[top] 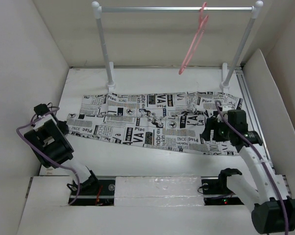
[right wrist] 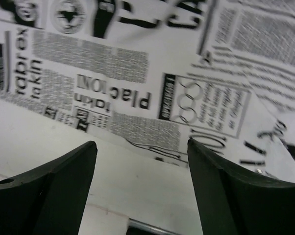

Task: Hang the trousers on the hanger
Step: Fold the trousers at the center of the board.

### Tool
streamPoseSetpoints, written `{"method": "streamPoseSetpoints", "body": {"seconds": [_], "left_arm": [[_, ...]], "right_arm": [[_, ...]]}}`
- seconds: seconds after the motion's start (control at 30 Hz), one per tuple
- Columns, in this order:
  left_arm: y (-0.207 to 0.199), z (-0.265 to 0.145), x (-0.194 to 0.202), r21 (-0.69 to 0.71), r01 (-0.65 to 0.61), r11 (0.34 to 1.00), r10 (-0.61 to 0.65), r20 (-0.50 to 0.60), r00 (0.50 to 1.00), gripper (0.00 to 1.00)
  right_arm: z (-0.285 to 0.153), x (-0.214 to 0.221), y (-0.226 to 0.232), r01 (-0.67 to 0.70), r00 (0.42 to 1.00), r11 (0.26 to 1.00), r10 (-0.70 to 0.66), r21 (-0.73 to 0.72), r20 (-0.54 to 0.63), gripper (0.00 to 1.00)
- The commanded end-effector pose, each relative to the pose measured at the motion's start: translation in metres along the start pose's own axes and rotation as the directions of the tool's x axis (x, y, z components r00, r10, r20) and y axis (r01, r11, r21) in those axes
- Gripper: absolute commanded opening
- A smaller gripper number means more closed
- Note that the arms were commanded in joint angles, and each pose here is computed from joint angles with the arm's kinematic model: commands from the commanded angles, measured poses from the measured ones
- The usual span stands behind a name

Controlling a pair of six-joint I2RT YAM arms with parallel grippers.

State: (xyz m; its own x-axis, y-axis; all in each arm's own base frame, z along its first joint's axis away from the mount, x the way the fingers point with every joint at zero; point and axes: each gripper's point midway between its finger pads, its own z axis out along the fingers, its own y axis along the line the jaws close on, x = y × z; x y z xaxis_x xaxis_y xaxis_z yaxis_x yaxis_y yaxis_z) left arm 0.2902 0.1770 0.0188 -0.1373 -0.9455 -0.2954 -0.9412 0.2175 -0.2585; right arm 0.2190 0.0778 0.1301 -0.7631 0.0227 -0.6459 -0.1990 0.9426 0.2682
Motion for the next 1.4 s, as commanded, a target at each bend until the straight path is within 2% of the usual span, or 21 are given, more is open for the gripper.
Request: {"method": "streamPoseSetpoints", "body": {"seconds": [0.0,0.1,0.13,0.2,0.23,0.3,0.37,0.43,0.47,0.57,0.67,0.73,0.87,0.97,1.0,1.07,1.2,1.3,1.37], "left_arm": [[-0.003,0.006,0.012,0.015,-0.069,0.998,0.069,-0.042,0.997,0.0],[-0.032,-0.033,0.001,0.129,-0.092,0.987,0.086,0.058,0.995,0.0],[-0.033,-0.032,0.002,0.136,-0.093,0.986,0.086,0.056,0.995,0.0],[-0.048,-0.063,-0.005,0.217,-0.088,0.972,0.062,0.125,0.99,0.0],[-0.056,-0.07,0.003,0.26,-0.062,0.964,0.035,0.106,0.994,0.0],[-0.07,-0.092,0.008,0.336,-0.053,0.94,0.017,0.109,0.994,0.0],[-0.094,-0.13,0.028,0.397,-0.113,0.911,0.056,0.152,0.987,0.0],[-0.097,-0.136,0.034,0.409,-0.126,0.904,0.064,0.162,0.985,0.0],[-0.1,-0.148,0.037,0.437,-0.131,0.89,0.058,0.176,0.983,0.0],[-0.103,-0.16,0.048,0.488,-0.149,0.86,0.067,0.181,0.981,0.0],[-0.102,-0.157,0.051,0.487,-0.17,0.856,0.091,0.181,0.979,0.0],[-0.104,-0.156,0.051,0.494,-0.181,0.851,0.099,0.186,0.977,0.0],[-0.116,-0.156,0.048,0.507,-0.176,0.844,0.103,0.17,0.98,0.0],[-0.127,-0.16,0.046,0.526,-0.165,0.834,0.099,0.152,0.983,0.0],[-0.129,-0.162,0.045,0.534,-0.165,0.83,0.098,0.151,0.984,0.0],[-0.13,-0.162,0.046,0.535,-0.166,0.828,0.102,0.148,0.984,0.0],[-0.125,-0.155,0.048,0.524,-0.174,0.834,0.108,0.154,0.982,0.0],[-0.117,-0.147,0.047,0.505,-0.166,0.847,0.097,0.159,0.982,0.0],[-0.111,-0.141,0.045,0.487,-0.157,0.859,0.09,0.157,0.983,0.0]], "right_arm": [[-0.012,0.017,-0.042,-0.164,0.986,0.973,0.168,0.162,-0.013,0.8],[-0.021,0.03,-0.076,-0.259,0.959,0.92,0.281,0.296,-0.034,0.82],[-0.02,0.031,-0.076,-0.259,0.959,0.919,0.283,0.297,-0.037,0.82],[-0.019,0.033,-0.088,-0.292,0.944,0.895,0.326,0.338,-0.048,0.82],[-0.022,0.032,-0.098,-0.342,0.926,0.864,0.376,0.369,-0.021,0.81],[-0.021,0.038,-0.109,-0.381,0.897,0.829,0.439,0.409,-0.054,0.79],[-0.029,0.055,-0.144,-0.451,0.821,0.703,0.568,0.55,-0.052,0.74],[-0.031,0.059,-0.151,-0.468,0.801,0.672,0.597,0.573,-0.047,0.73],[-0.039,0.065,-0.165,-0.486,0.774,0.61,0.633,0.626,-0.017,0.71],[-0.053,0.082,-0.188,-0.543,0.678,0.473,0.734,0.694,0.031,0.65],[-0.064,0.094,-0.206,-0.576,0.613,0.376,0.786,0.726,0.079,0.58],[-0.073,0.102,-0.218,-0.605,0.553,0.279,0.821,0.745,0.141,0.53],[-0.083,0.104,-0.225,-0.619,0.523,0.153,0.812,0.77,0.259,0.56],[-0.07,0.107,-0.225,-0.653,0.487,0.136,0.829,0.745,0.275,0.62],[-0.061,0.105,-0.223,-0.668,0.481,0.161,0.838,0.727,0.257,0.62],[-0.046,0.098,-0.228,-0.666,0.512,0.216,0.829,0.714,0.227,0.62],[-0.022,0.102,-0.234,-0.651,0.519,0.272,0.841,0.708,0.154,0.6],[-0.013,0.099,-0.242,-0.656,0.541,0.301,0.827,0.692,0.153,0.51],[-0.012,0.094,-0.247,-0.661,0.553,0.303,0.815,0.686,0.172,0.32]]}}
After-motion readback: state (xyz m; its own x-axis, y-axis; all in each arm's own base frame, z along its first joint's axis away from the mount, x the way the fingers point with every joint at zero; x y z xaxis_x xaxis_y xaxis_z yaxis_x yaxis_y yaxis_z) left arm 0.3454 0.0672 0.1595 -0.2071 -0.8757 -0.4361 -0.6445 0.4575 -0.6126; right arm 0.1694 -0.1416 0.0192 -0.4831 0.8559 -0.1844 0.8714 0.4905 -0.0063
